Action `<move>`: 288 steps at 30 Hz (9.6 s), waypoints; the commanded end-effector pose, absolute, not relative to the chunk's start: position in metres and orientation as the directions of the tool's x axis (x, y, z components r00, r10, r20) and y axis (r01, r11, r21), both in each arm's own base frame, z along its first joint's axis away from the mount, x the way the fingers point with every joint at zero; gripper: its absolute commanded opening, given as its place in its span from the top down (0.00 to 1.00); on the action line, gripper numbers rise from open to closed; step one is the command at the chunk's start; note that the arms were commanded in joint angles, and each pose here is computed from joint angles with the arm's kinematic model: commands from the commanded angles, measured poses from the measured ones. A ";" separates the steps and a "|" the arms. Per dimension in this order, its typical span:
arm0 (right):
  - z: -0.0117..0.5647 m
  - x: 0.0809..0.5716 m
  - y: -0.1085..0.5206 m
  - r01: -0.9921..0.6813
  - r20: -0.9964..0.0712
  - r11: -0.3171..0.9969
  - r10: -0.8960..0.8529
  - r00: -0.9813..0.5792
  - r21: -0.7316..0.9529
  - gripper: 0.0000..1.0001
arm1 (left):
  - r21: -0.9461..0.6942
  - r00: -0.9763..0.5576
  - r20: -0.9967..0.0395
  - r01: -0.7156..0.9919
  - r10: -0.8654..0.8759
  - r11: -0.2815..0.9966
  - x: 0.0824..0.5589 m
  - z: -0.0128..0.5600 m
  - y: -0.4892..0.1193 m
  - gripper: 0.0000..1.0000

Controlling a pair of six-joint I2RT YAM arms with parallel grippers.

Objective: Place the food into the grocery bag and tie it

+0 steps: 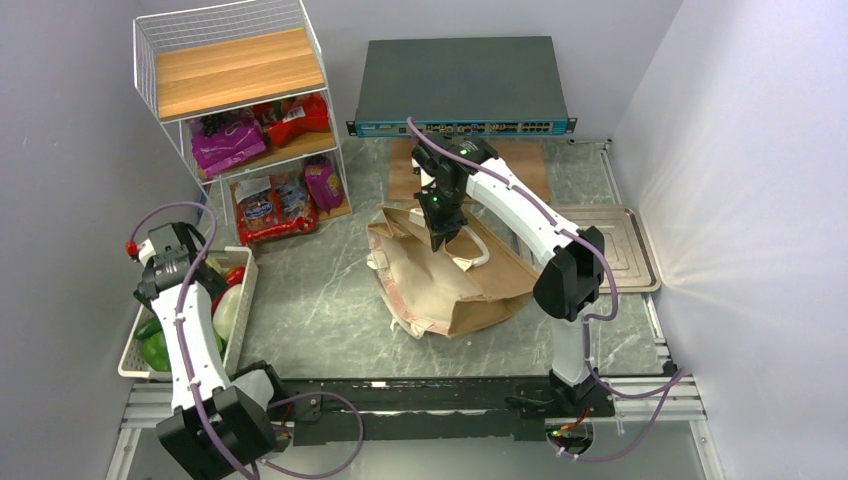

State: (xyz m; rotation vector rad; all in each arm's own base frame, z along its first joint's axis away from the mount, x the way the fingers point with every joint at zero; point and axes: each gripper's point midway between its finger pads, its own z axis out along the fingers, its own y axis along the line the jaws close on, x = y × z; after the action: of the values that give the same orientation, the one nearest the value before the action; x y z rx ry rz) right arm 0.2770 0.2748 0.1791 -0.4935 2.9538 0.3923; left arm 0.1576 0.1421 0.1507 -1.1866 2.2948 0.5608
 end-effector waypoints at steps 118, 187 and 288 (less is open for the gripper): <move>0.206 0.270 0.242 -0.321 -0.261 0.919 -0.259 -0.930 0.231 1.00 | 0.203 -0.268 -0.516 -0.961 -0.814 0.187 0.131 0.123 0.163 1.00; 0.237 0.327 0.240 -0.048 -0.352 0.918 0.102 -0.931 0.394 1.00 | -0.662 -0.672 -0.608 0.136 -0.422 0.737 0.261 0.322 -0.134 1.00; 0.250 0.348 0.212 0.074 -0.314 0.832 0.288 -0.905 0.549 1.00 | -0.033 -0.498 -0.672 -0.720 -0.549 0.693 0.172 0.229 0.056 0.01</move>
State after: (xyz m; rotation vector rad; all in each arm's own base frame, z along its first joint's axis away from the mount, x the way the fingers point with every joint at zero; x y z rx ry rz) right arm 0.3522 0.2118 0.2313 0.3288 2.6790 0.7356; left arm 0.1562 0.0582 0.2378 -0.9404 2.2014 0.3967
